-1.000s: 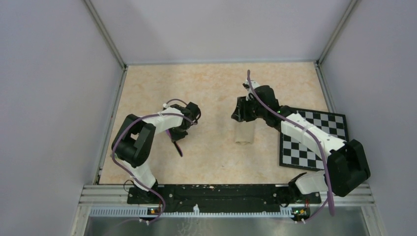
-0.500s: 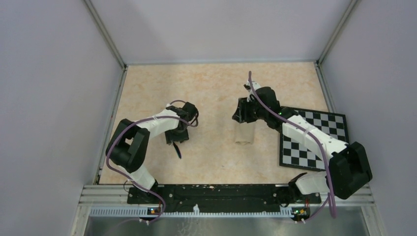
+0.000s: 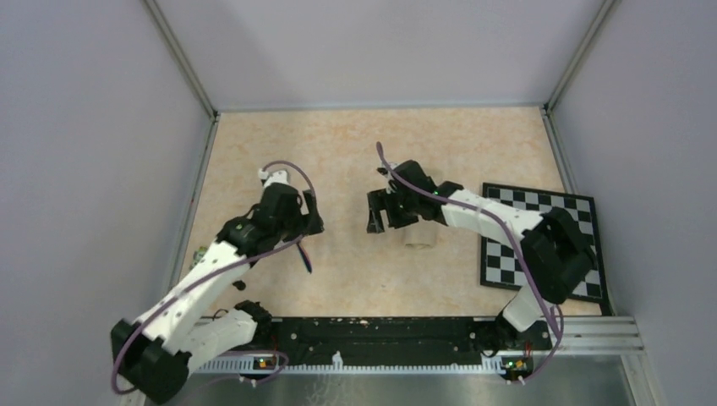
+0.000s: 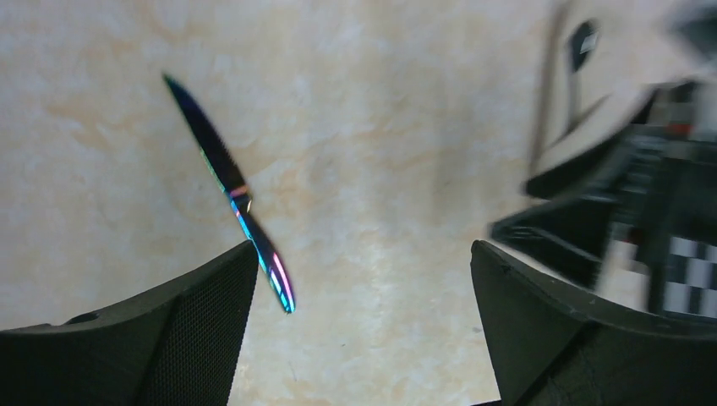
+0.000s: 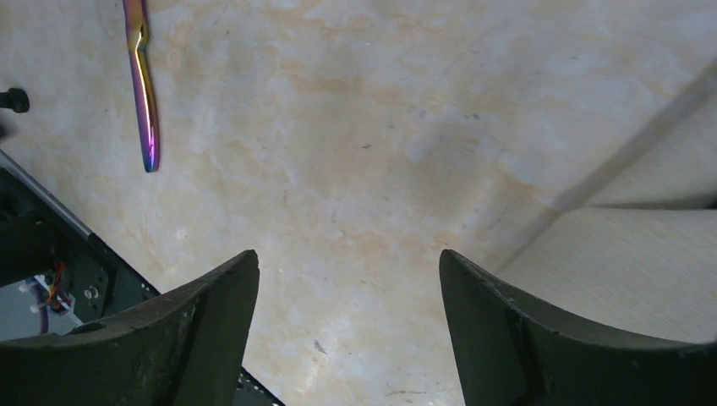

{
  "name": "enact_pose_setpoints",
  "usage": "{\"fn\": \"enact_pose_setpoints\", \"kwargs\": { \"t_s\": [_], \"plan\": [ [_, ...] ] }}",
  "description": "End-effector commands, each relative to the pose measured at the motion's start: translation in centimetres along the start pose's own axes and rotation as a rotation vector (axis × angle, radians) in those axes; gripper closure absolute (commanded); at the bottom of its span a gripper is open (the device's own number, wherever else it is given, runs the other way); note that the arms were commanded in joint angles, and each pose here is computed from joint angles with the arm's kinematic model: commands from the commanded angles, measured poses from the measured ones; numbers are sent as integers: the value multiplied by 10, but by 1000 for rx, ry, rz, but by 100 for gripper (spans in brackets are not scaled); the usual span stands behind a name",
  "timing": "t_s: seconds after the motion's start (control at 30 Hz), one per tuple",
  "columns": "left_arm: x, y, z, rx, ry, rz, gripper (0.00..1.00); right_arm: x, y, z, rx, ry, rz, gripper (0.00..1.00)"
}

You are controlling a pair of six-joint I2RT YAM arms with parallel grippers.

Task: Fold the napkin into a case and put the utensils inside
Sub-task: Move the knife to the center of the board.

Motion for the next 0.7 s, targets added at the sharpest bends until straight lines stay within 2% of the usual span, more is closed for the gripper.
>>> {"fn": "enact_pose_setpoints", "kwargs": {
  "t_s": [0.0, 0.1, 0.3, 0.37, 0.47, 0.67],
  "plan": [
    [-33, 67, -16, 298, -69, -227, 1, -32, -22, 53, -65, 7, 51, 20],
    [-44, 111, -15, 438, -105, -354, 1, -35, -50, 83, -54, 32, 137, 20],
    [-62, 180, -14, 600, -172, -537, 1, -41, -95, 137, -15, 95, 267, 19],
    [-64, 193, -14, 640, -183, -567, 1, -36, -112, 149, 12, 114, 306, 19],
    [-64, 205, -13, 676, -186, -590, 1, -32, -128, 160, 41, 133, 346, 26],
    [-59, 217, -5, 712, -186, -614, 1, -32, -149, 159, 88, 134, 327, 38]
  ]
}}
Point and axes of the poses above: each gripper's point midway between its finger pads, its own y axis back along the fingers, its own z axis along the line the jaws close on, x = y × z, the point moved 5 cm from there along y, back along the fingers, and after that the axes turned 14 degrees about y, right-handed, at the moved point
